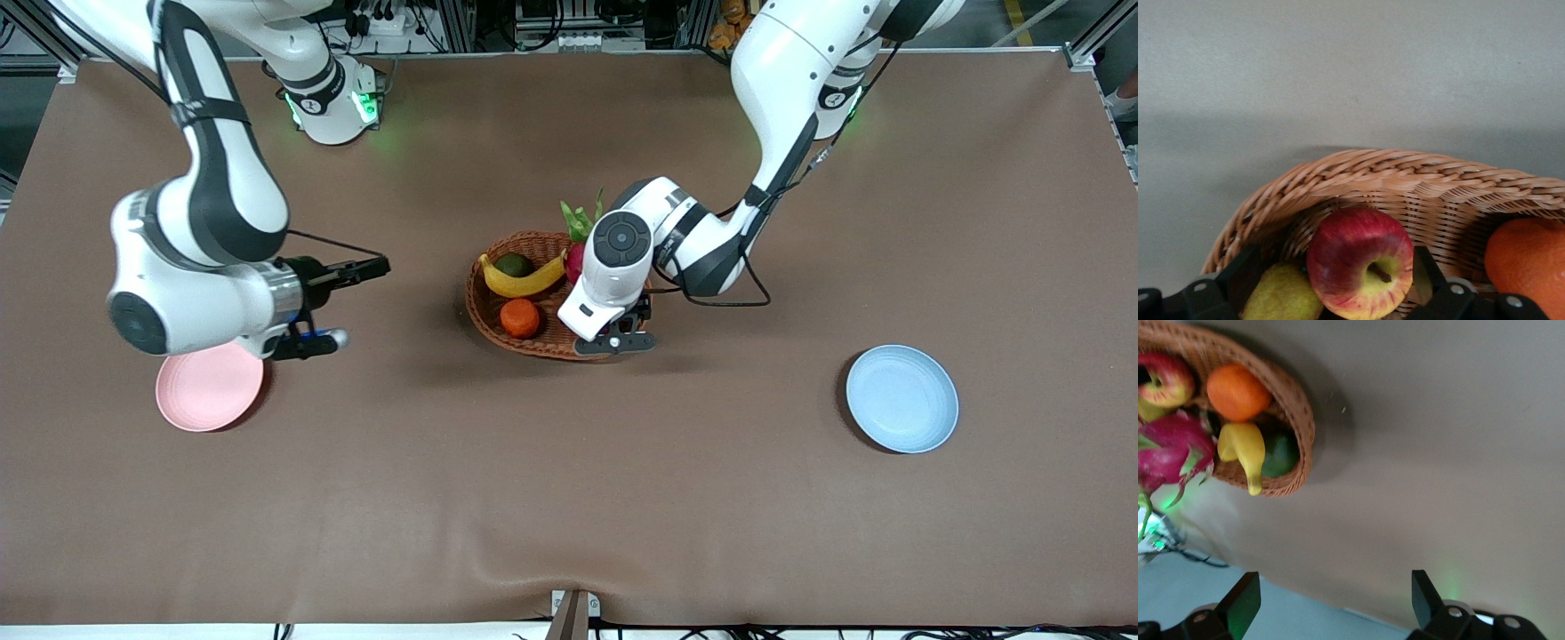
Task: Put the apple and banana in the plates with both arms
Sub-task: 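Grasp the red apple with the left gripper while the right gripper grasps the banana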
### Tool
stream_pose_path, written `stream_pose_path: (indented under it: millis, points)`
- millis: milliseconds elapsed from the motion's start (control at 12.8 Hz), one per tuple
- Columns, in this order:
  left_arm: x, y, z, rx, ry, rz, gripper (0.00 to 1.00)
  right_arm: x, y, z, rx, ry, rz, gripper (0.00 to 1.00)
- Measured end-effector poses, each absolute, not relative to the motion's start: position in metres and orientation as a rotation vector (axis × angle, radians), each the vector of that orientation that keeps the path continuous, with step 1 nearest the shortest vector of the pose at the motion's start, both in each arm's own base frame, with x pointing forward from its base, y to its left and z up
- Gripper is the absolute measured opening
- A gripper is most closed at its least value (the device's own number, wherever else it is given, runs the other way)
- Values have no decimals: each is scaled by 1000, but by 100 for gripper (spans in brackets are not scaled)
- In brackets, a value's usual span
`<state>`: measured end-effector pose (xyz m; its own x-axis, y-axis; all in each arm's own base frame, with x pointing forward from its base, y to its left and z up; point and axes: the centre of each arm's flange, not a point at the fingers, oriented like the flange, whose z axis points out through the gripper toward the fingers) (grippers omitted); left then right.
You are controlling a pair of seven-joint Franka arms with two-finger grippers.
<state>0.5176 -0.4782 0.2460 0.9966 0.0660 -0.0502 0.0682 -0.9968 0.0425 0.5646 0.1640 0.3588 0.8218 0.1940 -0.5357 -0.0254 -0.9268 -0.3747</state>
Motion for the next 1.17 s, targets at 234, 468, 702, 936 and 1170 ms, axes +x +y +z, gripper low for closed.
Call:
stream_pose_path:
  millis: [234, 468, 702, 936, 1170]
  points:
    - [514, -489, 235, 3096, 98, -87, 100, 555, 178, 321, -2579, -84, 879, 100]
    - [506, -501, 219, 3102, 127, -109, 100, 555, 209, 299, -2578, -92, 837, 100]
    - [504, -504, 211, 3107, 123, -120, 84, 553, 235, 279, -2547, -71, 810, 100]
    - [509, -503, 217, 3108, 130, -114, 79, 552, 247, 268, -2534, -58, 801, 100]
    - [525, -489, 267, 3137, 168, -124, 79, 551, 260, 261, -2512, -39, 784, 100]
